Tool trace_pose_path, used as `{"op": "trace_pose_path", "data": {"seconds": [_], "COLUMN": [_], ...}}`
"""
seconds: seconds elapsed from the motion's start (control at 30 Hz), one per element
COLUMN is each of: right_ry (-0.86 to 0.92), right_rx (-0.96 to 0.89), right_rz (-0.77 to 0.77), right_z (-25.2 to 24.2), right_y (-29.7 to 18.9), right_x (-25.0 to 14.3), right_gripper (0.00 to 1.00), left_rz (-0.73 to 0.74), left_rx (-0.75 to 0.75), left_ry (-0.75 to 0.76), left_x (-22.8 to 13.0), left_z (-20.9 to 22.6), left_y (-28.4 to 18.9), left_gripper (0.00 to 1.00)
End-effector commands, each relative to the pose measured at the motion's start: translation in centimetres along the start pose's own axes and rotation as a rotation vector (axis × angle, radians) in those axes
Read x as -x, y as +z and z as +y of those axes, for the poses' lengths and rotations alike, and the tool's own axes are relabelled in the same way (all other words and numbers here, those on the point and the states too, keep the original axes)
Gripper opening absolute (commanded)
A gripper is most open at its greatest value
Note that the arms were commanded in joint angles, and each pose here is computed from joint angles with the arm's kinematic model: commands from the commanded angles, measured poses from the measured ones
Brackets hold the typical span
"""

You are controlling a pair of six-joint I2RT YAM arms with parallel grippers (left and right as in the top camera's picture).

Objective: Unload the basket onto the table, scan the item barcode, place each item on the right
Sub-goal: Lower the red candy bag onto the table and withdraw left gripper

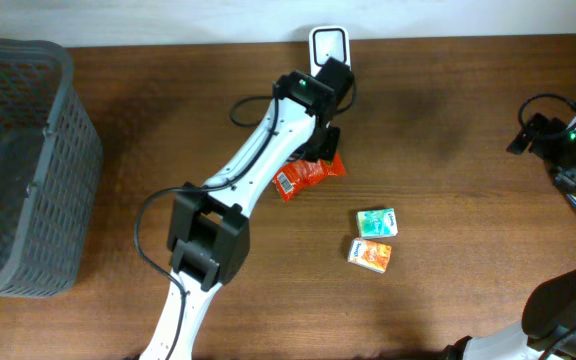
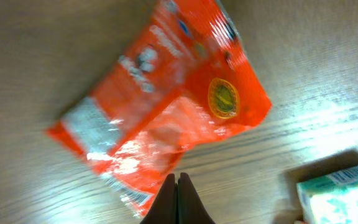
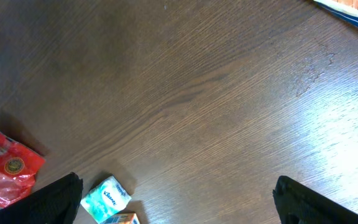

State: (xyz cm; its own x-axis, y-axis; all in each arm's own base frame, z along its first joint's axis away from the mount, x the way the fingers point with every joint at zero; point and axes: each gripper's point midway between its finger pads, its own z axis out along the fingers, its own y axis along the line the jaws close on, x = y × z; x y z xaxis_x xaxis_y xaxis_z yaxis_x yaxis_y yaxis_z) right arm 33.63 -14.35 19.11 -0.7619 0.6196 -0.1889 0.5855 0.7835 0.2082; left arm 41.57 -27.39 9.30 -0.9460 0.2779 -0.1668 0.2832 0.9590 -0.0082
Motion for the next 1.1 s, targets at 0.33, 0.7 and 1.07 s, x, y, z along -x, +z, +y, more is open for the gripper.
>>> {"op": "trace_pose_path", "data": {"seconds": [0.33,0.7,1.07], "right_ry": [-0.008,-0.008,-0.008], "right_rx": [-0.014,-0.014,-0.014], "right_rz": [-0.012,-0.012,-0.012], "right_z": [-0.2,-0.2,-0.2], "right_y": [-0.3,-0.3,-0.3], "right_x": [0.1,0.1,0.1], "right_gripper": [0.99,0.99,0.99], "left_rz": [0.1,-0.016,0.032], "left_rx": [-0.043,-0.08,-0.044], "left_ry": [-0.072,-0.031,-0.016], "left_x": [-1.3,1.0,0.2], "left_z": [0.3,-0.1,-0.9], "left_y": [6.3,-0.8,8.0], "left_gripper": [0.0,0.0,0.0]}}
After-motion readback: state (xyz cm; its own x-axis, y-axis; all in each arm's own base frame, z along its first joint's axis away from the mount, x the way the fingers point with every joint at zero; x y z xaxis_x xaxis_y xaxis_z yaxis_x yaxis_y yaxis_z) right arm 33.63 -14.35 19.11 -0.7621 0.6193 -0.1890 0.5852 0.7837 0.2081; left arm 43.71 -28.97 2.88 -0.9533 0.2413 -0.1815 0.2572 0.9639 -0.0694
